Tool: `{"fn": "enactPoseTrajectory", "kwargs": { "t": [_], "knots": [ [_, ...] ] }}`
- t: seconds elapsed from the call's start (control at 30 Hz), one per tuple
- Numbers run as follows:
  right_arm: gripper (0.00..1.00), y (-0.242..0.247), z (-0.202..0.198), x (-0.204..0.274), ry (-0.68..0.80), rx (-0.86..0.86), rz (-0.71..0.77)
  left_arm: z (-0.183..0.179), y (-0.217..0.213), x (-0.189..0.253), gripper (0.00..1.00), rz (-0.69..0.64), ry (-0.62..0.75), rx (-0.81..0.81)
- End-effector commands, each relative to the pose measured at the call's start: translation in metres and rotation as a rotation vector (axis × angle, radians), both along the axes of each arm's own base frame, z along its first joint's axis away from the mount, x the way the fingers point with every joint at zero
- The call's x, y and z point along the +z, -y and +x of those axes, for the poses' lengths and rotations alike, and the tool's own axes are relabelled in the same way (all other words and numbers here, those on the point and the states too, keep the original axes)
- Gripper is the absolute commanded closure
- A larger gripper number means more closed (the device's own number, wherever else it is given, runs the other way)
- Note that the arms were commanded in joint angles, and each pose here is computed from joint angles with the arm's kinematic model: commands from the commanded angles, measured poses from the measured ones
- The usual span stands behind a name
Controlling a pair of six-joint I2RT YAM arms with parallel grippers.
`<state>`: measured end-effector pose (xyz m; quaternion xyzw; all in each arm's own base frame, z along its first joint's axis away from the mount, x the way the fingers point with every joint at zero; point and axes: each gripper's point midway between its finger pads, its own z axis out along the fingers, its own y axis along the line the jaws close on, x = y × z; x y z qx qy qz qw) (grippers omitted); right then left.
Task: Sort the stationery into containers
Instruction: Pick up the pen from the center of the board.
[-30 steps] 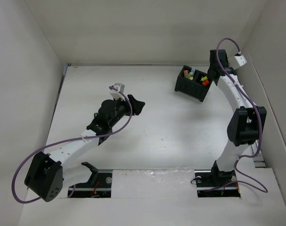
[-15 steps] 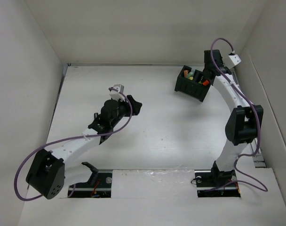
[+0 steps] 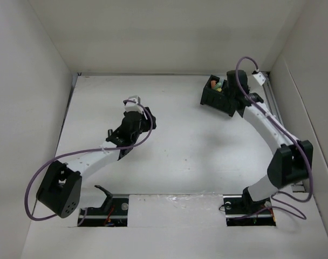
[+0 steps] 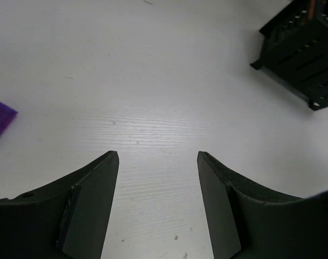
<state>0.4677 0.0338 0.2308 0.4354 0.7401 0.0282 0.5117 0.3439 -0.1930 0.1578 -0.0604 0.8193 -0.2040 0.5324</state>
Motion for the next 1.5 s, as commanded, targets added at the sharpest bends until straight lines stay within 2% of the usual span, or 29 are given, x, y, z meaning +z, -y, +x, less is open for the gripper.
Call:
{"fn": "enactPoseTrajectory", "kwargs": {
  "t": [0.0,0.03,0.1,0.17,0.23,0.37,0.6,0.7,0.9,1.2,1.33,1.4,1.47],
  "knots": [
    [0.97,-0.06,-0.019,0.031,0.15,0.206,0.111,0.021,-0.03,0.002,0.44,0.054,-0.003,0.152],
    [1.0,-0.07,-0.032,0.045,0.19,0.255,0.14,0.023,-0.034,-0.002,0.44,0.072,-0.013,0.174],
    [1.0,-0.097,-0.051,0.045,0.208,0.359,0.179,0.029,-0.044,-0.015,0.44,0.116,-0.054,0.25],
    [1.0,-0.111,-0.073,0.041,0.223,0.431,0.207,0.031,-0.051,-0.034,0.44,0.17,-0.12,0.284],
    [1.0,-0.129,-0.091,0.026,0.195,0.502,0.223,0.039,-0.053,-0.032,0.44,0.195,-0.14,0.317],
    [1.0,-0.142,-0.112,0.032,0.202,0.558,0.247,0.041,-0.064,-0.051,0.42,0.242,-0.193,0.368],
    [0.82,-0.141,-0.122,0.031,0.197,0.59,0.235,0.049,-0.087,-0.07,0.38,0.286,-0.238,0.424],
    [0.68,-0.147,-0.124,0.033,0.199,0.627,0.244,0.058,-0.091,-0.073,0.35,0.322,-0.249,0.434],
    [0.56,-0.149,-0.125,0.033,0.195,0.645,0.256,0.063,-0.089,-0.081,0.34,0.35,-0.292,0.409],
    [0.53,-0.143,-0.127,0.036,0.208,0.641,0.249,0.064,-0.105,-0.099,0.34,0.392,-0.407,0.453],
    [0.53,-0.147,-0.128,0.036,0.205,0.659,0.257,0.059,-0.112,-0.115,0.34,0.452,-0.484,0.449],
    [0.53,-0.146,-0.129,0.032,0.196,0.658,0.256,0.062,-0.121,-0.109,0.34,0.479,-0.472,0.514],
    [0.53,-0.148,-0.129,0.028,0.185,0.667,0.259,0.06,-0.122,-0.112,0.34,0.48,-0.473,0.514]
  ]
}}
